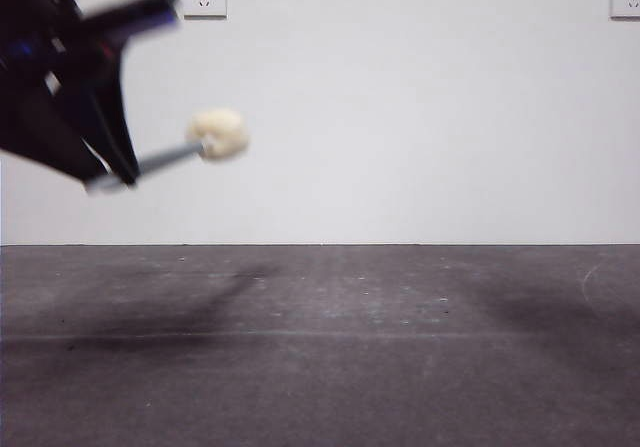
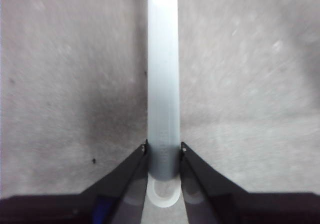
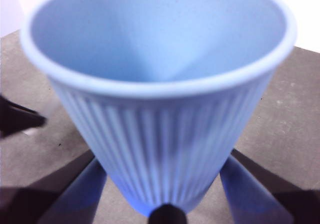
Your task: Pick up the cup brush,pick up the cup,insert the brush into the cup,clean the cup,put the cup brush back,put the cup back to the fixed position on the table
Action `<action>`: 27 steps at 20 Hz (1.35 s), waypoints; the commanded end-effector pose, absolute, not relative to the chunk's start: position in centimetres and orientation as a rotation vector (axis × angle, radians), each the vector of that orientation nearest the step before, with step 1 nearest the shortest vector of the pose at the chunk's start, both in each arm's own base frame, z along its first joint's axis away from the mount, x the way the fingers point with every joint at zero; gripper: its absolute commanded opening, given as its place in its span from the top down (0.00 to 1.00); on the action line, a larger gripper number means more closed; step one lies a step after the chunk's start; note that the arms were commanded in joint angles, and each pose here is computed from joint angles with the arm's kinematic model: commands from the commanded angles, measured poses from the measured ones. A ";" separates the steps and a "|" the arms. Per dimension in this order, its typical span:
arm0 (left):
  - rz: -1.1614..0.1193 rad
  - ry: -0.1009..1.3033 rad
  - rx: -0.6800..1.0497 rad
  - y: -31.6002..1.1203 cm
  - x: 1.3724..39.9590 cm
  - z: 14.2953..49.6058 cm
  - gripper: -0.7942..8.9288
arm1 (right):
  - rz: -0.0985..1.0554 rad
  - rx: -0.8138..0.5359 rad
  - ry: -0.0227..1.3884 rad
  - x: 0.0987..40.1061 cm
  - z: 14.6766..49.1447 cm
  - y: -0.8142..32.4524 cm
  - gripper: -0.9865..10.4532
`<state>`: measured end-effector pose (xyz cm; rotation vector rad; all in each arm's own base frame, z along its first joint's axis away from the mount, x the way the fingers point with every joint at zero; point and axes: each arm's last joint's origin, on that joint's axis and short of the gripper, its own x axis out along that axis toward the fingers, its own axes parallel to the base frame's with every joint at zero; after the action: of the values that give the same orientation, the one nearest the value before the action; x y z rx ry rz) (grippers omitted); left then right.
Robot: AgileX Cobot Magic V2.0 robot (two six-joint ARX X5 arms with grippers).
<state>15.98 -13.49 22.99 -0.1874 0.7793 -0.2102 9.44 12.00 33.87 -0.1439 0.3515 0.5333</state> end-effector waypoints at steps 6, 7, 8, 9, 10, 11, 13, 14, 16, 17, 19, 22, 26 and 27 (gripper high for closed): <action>-0.161 0.920 -0.121 -16.0 18.9 17.5 0.93 | 0.534 -0.123 0.348 9.4 34.0 12.0 0.93; -0.151 0.928 -0.126 -16.2 19.1 17.0 0.93 | 0.534 -0.123 0.348 9.4 34.0 12.0 0.93; -0.144 0.935 -0.123 -16.2 19.4 16.6 0.93 | 0.534 -0.124 0.348 9.4 34.0 12.0 0.93; -0.135 0.941 -0.119 -16.3 19.6 16.2 0.93 | 0.534 -0.123 0.348 9.4 34.0 12.0 0.93; -0.127 0.945 -0.119 -16.3 19.8 15.9 0.93 | 0.534 -0.124 0.348 9.4 34.0 12.0 0.93; -0.117 0.950 -0.123 -16.3 20.1 15.6 0.93 | 0.534 -0.124 0.348 9.4 34.0 12.0 0.93; -0.101 0.957 -0.127 -16.1 20.5 15.1 0.93 | 0.534 -0.125 0.349 9.4 33.9 12.0 0.93; -0.095 0.958 -0.128 -16.1 20.6 14.9 0.93 | 0.534 -0.126 0.351 9.4 33.9 12.0 0.93; -0.083 0.952 -0.134 -15.9 20.9 14.9 0.93 | 0.534 -0.128 0.354 9.4 33.9 12.0 0.93; -0.078 0.947 -0.137 -15.8 21.0 14.9 0.93 | 0.533 -0.129 0.354 9.4 33.9 12.0 0.93; -0.076 0.946 -0.127 -15.5 21.2 14.9 0.93 | 0.534 -0.128 0.354 9.4 33.9 12.0 0.93; -0.082 0.954 -0.111 -15.4 21.2 14.8 0.93 | 0.532 -0.121 0.356 9.4 33.9 12.0 0.93; -0.122 0.975 -0.074 -15.4 21.1 14.7 0.93 | 0.532 -0.106 0.361 9.4 33.9 12.0 0.93; -0.119 0.980 -0.072 -15.3 21.1 14.7 0.93 | 0.542 -0.101 0.364 9.4 33.9 12.0 0.93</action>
<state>21.13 -15.44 15.01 -0.0955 0.9694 -0.1113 9.40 12.01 33.79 -0.1258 0.3679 0.5429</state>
